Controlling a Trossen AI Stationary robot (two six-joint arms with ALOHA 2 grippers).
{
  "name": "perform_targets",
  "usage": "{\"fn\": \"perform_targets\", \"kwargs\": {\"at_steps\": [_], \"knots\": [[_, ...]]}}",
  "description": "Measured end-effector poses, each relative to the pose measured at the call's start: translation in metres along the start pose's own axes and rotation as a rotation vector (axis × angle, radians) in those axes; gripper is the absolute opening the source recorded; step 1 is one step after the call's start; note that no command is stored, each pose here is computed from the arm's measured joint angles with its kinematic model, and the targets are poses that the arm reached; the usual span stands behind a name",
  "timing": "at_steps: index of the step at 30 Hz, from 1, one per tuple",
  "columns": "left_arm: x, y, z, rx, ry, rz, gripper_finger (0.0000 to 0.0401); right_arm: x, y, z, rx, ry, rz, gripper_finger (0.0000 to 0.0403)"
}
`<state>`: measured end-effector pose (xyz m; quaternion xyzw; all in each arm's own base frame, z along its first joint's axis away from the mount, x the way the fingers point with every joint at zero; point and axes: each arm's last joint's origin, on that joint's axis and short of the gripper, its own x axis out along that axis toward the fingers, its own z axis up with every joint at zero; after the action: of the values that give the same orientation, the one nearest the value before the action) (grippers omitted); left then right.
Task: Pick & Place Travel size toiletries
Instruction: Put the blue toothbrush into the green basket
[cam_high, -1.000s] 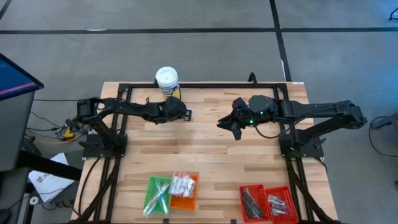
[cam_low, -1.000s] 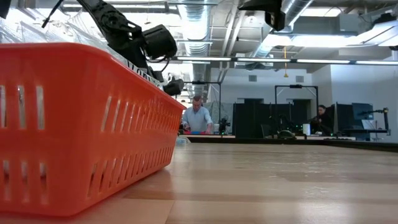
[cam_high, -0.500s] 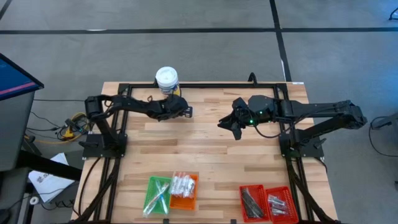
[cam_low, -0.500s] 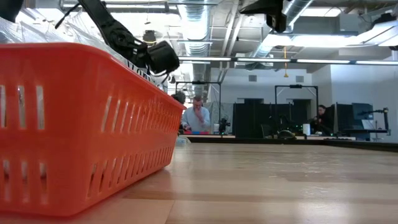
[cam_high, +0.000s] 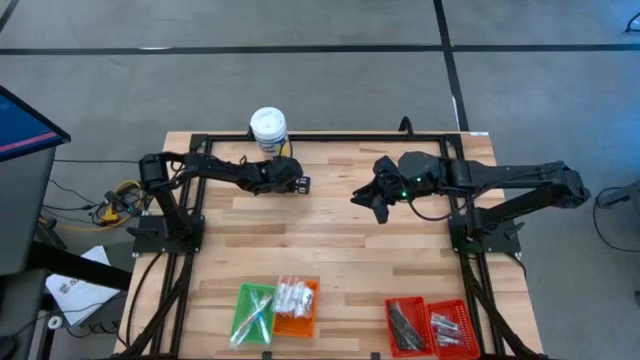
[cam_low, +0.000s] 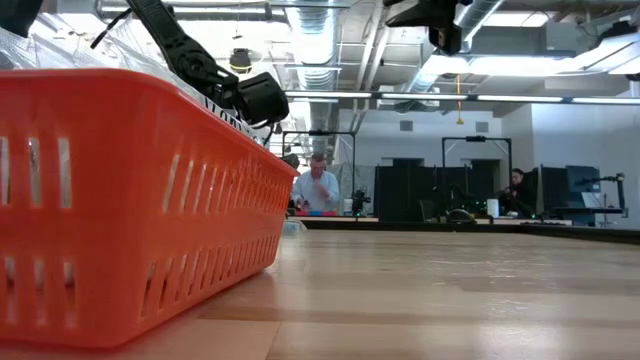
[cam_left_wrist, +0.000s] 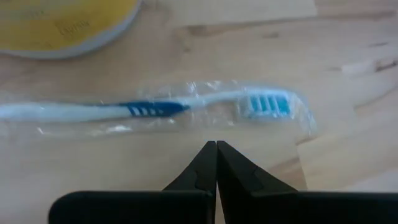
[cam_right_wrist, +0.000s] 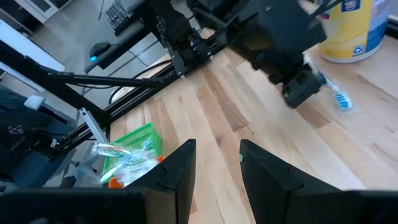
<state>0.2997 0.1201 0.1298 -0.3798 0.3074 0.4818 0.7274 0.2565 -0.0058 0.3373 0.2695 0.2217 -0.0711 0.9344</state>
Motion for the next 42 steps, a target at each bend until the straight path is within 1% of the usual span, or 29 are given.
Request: {"fn": "perform_targets", "kwargs": {"at_steps": [4,7,11,15,20,24,27,33,36,40,42], "knots": [[-0.001,-0.002,-0.003,0.003,0.014,-0.008,0.0000,0.000,-0.004,0.003,0.004,-0.011,-0.015,0.0118],[-0.004,-0.003,-0.003,0.011,-0.023,0.006,0.0000,0.000,-0.006,0.004,0.008,-0.015,-0.021,0.0118],[-0.004,-0.002,0.002,-0.006,-0.076,0.019,0.0000,0.000,-0.006,0.004,0.012,-0.012,-0.016,0.0118],[-0.001,0.001,0.012,-0.047,-0.133,0.028,0.0000,0.000,-0.004,0.003,0.014,0.001,0.003,0.0118],[0.006,0.008,0.022,-0.089,-0.152,0.043,0.0000,0.000,-0.005,0.003,0.015,0.002,0.000,0.0118],[0.012,0.012,0.023,-0.092,-0.136,0.064,0.0000,0.000,-0.005,0.003,0.015,0.003,0.000,0.0118],[0.019,0.014,0.020,-0.083,-0.107,0.075,0.0000,0.000,-0.005,0.003,0.015,0.004,-0.001,0.0118],[0.031,0.009,0.013,-0.064,-0.042,0.068,0.0000,0.000,-0.005,0.003,0.010,0.003,-0.002,0.0118],[0.025,0.002,0.007,-0.054,-0.038,0.050,0.0000,0.000,-0.005,0.003,0.007,0.003,-0.002,0.0118],[0.005,-0.008,-0.006,-0.007,0.055,-0.008,0.0000,0.000,-0.005,0.003,0.007,0.000,0.000,0.0118],[-0.007,-0.012,-0.009,-0.009,0.087,-0.041,0.0000,0.000,-0.005,0.003,0.004,-0.001,-0.001,0.0118]]}}
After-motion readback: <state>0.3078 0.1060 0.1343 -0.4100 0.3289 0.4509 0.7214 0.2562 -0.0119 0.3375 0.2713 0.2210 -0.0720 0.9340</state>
